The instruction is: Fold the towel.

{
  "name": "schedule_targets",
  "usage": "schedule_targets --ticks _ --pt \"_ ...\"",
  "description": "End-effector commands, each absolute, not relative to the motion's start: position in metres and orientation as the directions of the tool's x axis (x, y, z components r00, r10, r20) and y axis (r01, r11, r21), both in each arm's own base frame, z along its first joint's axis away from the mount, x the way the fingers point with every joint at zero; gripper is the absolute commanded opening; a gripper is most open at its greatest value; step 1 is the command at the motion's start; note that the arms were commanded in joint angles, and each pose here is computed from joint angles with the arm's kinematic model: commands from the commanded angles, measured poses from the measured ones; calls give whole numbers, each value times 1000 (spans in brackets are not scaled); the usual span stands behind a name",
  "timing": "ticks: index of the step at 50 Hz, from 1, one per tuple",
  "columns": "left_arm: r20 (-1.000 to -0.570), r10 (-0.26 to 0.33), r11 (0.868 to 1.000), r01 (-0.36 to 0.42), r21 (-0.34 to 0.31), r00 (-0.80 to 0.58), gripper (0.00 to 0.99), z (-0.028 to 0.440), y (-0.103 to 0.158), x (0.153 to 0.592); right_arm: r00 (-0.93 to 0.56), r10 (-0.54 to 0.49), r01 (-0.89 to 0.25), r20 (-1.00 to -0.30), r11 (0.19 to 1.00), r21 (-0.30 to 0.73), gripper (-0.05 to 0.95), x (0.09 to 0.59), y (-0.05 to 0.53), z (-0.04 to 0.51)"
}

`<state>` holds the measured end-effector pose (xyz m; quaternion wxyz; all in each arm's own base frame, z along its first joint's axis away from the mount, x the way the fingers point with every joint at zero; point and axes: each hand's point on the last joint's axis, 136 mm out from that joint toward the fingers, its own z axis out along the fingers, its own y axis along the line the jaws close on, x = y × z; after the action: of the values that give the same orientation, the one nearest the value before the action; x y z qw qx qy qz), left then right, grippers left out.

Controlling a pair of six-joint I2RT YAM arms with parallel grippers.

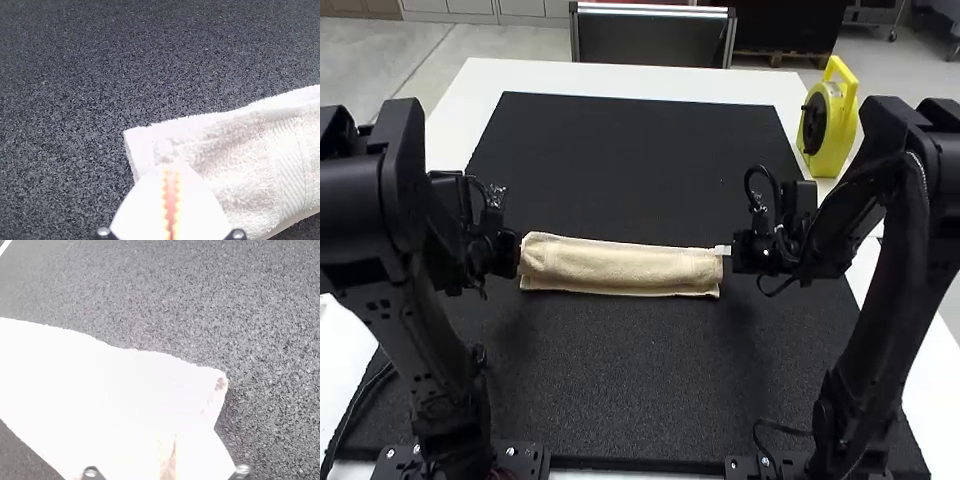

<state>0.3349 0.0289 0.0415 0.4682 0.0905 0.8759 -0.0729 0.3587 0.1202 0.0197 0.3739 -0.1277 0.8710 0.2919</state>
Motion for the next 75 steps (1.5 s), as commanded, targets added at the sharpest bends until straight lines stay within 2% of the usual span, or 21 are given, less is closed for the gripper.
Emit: schedule_targets --ticks 1,5,10,14,16,21,24,26,34,38,46,51,58,67,75 --pt "-829 101 979 204 -16 -550 134 38 38 334 -665 1 -425 -746 821 380 236 370 111 23" --pt "-828 101 979 204 -17 -551 138 37 38 334 -660 1 -430 -751 820 379 272 371 113 24" --pt "-830 103 979 205 -14 -549 348 38 38 335 -655 1 -430 -756 822 374 369 372 113 25" --pt "-833 105 979 205 -10 -543 392 39 38 336 -659 2 -426 -752 823 376 434 373 113 23" --pt "-833 105 979 205 -10 -543 484 39 38 336 -660 2 -427 -751 822 378 474 373 113 22" --pt "-832 110 980 201 -2 -544 821 39 40 336 -667 5 -418 -745 825 379 579 373 110 18" --pt "-830 117 980 198 8 -545 918 39 41 336 -656 7 -424 -755 824 375 654 376 111 20" --pt "-830 118 980 198 9 -544 948 39 41 336 -652 9 -423 -758 826 373 679 377 110 21" --pt "-831 110 983 186 9 -545 957 38 45 335 -635 52 -402 -771 829 388 707 389 105 26" --pt "-840 107 985 171 17 -532 957 41 50 335 -632 61 -395 -773 833 388 795 394 101 26" --pt "-836 99 987 158 16 -539 957 37 54 330 -631 104 -375 -769 827 419 797 400 96 35" --pt "-834 97 988 153 15 -543 957 34 55 327 -623 109 -378 -774 825 421 856 402 97 43" --pt "-837 95 989 148 16 -539 957 34 55 326 -628 117 -393 -770 806 443 852 400 103 62" --pt "-838 92 989 148 14 -538 957 34 55 326 -679 97 -404 -728 779 480 852 385 117 69" --pt "-848 95 989 145 22 -521 957 38 56 329 -705 56 -408 -707 784 468 852 375 122 65"
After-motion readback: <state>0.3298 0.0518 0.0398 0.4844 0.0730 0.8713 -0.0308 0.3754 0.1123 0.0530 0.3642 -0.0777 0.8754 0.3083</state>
